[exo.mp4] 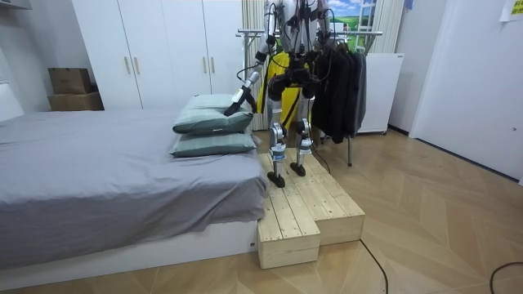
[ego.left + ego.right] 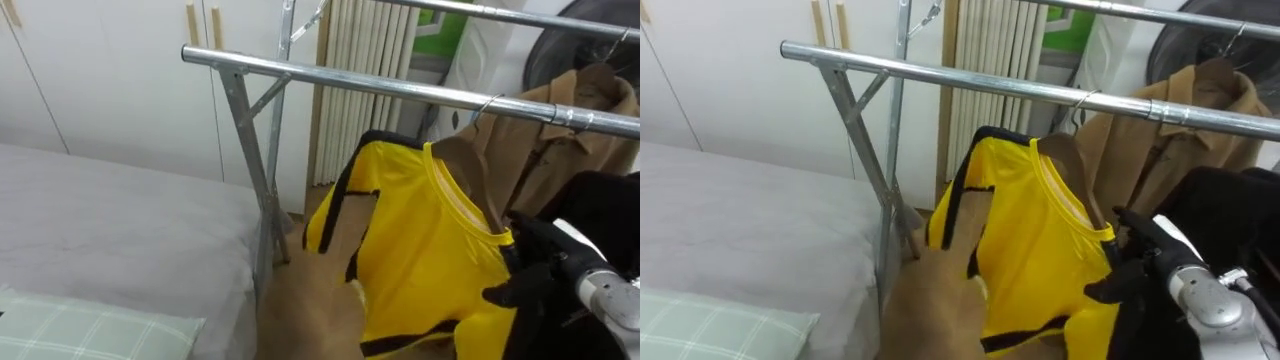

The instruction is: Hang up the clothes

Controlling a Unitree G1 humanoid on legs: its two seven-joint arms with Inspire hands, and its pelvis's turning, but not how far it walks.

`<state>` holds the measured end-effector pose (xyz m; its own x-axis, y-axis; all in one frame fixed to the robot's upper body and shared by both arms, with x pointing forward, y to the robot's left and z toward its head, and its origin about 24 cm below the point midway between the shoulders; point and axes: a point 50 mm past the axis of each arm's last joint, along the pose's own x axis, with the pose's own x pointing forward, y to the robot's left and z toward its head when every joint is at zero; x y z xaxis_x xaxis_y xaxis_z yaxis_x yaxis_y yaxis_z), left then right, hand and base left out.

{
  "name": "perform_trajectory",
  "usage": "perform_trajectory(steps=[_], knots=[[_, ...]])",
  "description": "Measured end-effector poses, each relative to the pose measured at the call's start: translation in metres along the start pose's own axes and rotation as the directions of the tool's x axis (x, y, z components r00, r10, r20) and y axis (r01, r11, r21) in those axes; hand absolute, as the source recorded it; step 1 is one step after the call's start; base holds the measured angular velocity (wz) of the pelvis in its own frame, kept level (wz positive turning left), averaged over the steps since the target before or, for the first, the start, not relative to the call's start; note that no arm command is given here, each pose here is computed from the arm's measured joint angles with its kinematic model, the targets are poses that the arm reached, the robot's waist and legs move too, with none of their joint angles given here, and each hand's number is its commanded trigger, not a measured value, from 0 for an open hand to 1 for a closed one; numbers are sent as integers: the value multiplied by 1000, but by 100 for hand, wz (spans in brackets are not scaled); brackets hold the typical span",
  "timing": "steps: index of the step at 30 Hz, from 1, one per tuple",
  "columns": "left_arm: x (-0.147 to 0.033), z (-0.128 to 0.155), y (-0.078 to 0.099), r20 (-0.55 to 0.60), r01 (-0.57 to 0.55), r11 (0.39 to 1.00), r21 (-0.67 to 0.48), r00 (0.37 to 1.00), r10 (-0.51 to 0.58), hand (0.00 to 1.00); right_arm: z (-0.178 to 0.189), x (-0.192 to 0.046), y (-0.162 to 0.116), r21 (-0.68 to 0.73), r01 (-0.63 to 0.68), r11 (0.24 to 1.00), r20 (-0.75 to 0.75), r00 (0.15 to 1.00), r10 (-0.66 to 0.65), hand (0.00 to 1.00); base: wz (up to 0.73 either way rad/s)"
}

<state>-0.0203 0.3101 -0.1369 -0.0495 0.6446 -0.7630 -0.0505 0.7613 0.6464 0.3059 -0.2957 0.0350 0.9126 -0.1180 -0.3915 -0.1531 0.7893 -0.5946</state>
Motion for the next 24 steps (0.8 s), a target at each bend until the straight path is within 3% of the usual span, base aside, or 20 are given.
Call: perform_trajectory(steps=[14, 24], knots=[[1, -9, -1, -30, 8, 999, 34, 1000, -7, 0, 31, -4, -8, 74, 31, 997, 137, 990, -41, 0, -6], [1, -9, 0, -28, 8, 999, 42, 1000, -7, 0, 57, -11, -18, 146, 119, 982, 249, 957, -153, 0, 1]])
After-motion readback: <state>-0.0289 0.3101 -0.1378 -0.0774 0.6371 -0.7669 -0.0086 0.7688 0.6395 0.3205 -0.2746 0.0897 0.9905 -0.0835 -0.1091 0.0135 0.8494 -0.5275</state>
